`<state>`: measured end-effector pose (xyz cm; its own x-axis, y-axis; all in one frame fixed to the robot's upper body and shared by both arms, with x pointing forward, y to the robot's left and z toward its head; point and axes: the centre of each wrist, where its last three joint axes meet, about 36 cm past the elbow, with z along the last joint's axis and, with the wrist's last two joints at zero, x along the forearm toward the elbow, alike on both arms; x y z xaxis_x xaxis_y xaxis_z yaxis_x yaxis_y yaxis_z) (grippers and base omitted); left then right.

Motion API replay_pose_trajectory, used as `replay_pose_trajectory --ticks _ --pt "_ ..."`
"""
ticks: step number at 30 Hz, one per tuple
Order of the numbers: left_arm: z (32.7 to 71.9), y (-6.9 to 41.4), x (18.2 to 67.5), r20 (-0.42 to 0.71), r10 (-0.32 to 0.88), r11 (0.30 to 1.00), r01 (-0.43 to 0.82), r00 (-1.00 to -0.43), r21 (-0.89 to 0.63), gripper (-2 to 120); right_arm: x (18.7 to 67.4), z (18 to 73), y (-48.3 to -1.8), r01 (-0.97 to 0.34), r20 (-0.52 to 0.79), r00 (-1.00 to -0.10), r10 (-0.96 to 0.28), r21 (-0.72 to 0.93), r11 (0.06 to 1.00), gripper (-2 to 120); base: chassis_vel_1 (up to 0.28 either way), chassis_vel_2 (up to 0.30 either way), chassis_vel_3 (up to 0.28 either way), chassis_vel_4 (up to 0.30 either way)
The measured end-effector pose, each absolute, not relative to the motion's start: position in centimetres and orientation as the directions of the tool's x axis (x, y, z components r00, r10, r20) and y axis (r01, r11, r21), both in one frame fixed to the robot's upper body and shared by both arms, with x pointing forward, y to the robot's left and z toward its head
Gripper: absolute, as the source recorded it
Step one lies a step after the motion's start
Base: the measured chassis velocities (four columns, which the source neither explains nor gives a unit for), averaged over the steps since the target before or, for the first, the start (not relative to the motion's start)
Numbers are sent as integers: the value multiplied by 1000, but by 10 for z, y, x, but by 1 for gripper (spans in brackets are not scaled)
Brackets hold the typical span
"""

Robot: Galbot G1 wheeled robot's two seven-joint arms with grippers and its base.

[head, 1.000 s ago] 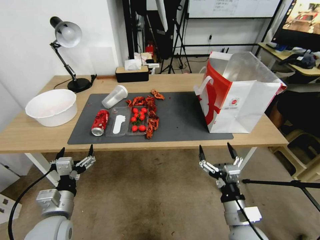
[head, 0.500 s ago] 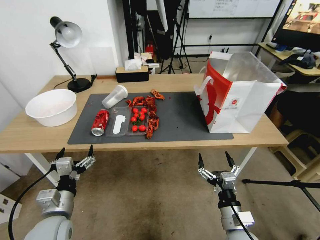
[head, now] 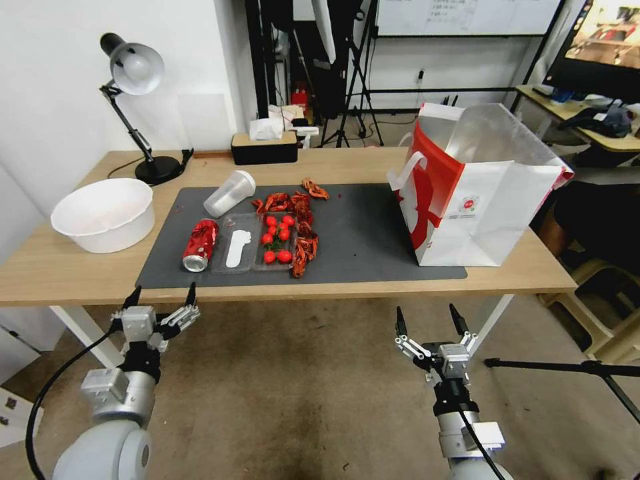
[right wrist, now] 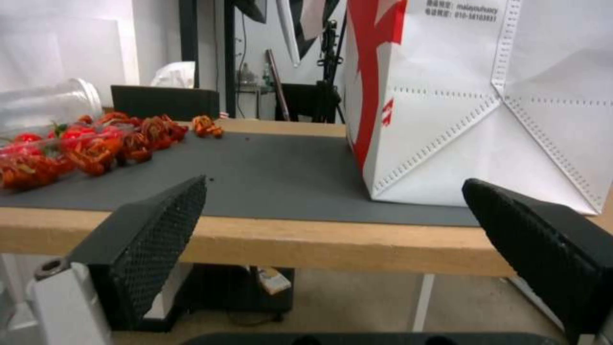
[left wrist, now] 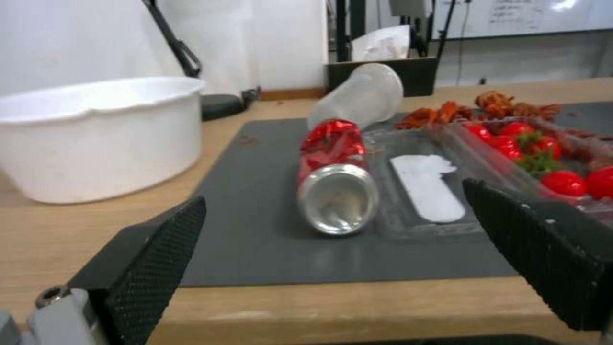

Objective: Pick up the trash from the table and place it into the takeout bag.

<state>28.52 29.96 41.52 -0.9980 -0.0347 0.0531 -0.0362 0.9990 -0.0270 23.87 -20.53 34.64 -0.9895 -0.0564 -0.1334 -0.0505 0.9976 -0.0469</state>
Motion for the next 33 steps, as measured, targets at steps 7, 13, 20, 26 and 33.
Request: replay_pose_trajectory --ticks 7,13,20,26,33 --pt "411 306 309 104 8 997 0 -995 -78 100 240 349 -204 -49 -137 -989 -55 -48 998 100 0 0 0 0" --pt "416 309 342 119 33 994 20 -992 -108 100 241 352 -204 -43 -136 -989 -50 -52 998 100 0 0 0 0" --pt "415 314 369 123 41 995 30 -992 -94 100 241 353 -204 -39 -134 -990 -46 -54 998 100 0 0 0 0" --pt "413 319 380 139 39 996 28 -990 -79 100 242 353 -203 -35 -135 -990 -42 -53 998 100 0 0 0 0" --pt "409 322 383 179 36 997 24 -983 -70 93 244 353 -203 -32 -136 -990 -39 -55 998 100 0 0 0 0"
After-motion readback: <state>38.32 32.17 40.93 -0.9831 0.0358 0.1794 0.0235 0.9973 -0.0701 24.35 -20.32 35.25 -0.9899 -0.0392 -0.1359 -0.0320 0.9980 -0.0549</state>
